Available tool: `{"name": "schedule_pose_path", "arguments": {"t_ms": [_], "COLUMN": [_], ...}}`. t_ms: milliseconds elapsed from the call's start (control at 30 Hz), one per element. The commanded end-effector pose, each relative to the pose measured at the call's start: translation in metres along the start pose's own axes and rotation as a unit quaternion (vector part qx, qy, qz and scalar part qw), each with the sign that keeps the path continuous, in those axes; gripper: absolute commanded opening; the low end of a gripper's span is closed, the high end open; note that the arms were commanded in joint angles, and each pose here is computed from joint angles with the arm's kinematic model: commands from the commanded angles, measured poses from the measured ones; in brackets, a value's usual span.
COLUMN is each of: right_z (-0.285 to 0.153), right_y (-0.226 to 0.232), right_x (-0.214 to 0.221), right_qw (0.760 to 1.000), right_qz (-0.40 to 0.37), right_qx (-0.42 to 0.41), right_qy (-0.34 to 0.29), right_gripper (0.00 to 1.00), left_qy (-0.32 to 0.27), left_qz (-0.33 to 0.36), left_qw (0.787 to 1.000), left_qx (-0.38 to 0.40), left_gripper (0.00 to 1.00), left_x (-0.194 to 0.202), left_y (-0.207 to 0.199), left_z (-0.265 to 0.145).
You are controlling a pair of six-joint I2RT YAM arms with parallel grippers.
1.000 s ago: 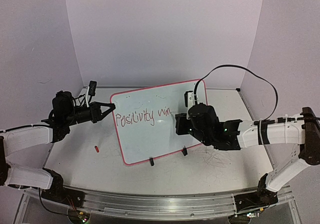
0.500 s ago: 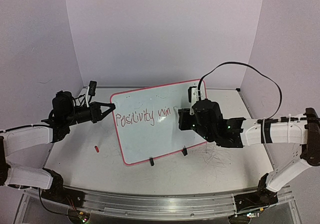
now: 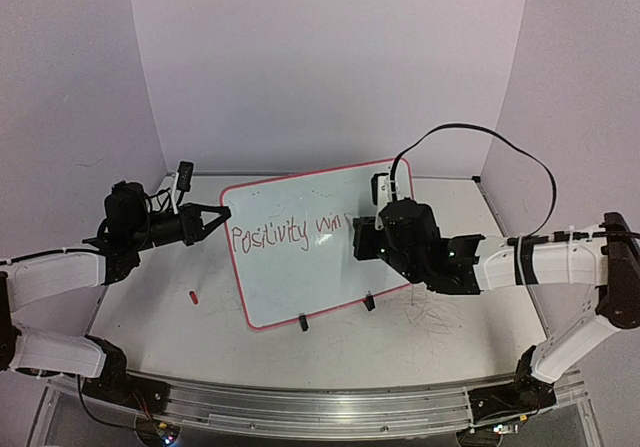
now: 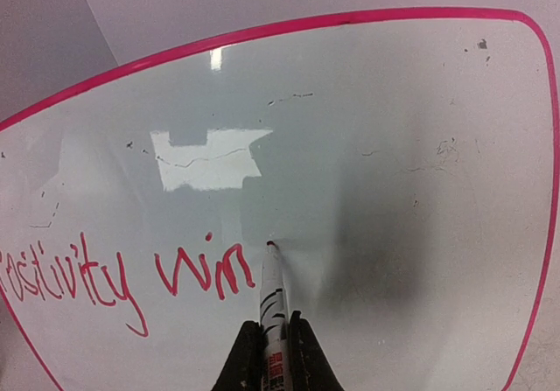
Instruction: Write a sentence on the whiteboard
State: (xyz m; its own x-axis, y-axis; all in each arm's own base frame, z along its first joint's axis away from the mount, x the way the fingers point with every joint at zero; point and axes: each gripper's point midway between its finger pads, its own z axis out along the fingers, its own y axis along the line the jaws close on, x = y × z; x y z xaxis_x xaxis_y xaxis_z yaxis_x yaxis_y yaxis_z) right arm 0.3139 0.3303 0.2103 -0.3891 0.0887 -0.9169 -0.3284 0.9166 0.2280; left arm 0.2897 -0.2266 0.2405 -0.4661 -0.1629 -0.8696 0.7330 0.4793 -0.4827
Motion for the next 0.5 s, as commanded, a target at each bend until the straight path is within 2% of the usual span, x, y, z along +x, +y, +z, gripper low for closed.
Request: {"name": "schedule_pose_path", "arguments": {"t_ms": [0,467], "right_z": [0.005,-0.001], "right_y": [0.009,0.010], "right_x": [-0.019,0.001], "right_qw": [1.000,0.999], "right_qz": [0.011,0.026], "right_qx": [-0.006,-0.025], "right_qy": [-0.025,0.003], "right_gripper": [0.00,0.00], "left_qy": [-0.004,-0.002], "left_qz": [0.034,0.032], "left_qw": [0.999,0.999], "left_qx": [0.009,0.007], "left_gripper": [0.00,0.00], "left_x": [-0.005,-0.004], "left_y": [-0.007,-0.006], "left_z": [0.001,0.002]}}
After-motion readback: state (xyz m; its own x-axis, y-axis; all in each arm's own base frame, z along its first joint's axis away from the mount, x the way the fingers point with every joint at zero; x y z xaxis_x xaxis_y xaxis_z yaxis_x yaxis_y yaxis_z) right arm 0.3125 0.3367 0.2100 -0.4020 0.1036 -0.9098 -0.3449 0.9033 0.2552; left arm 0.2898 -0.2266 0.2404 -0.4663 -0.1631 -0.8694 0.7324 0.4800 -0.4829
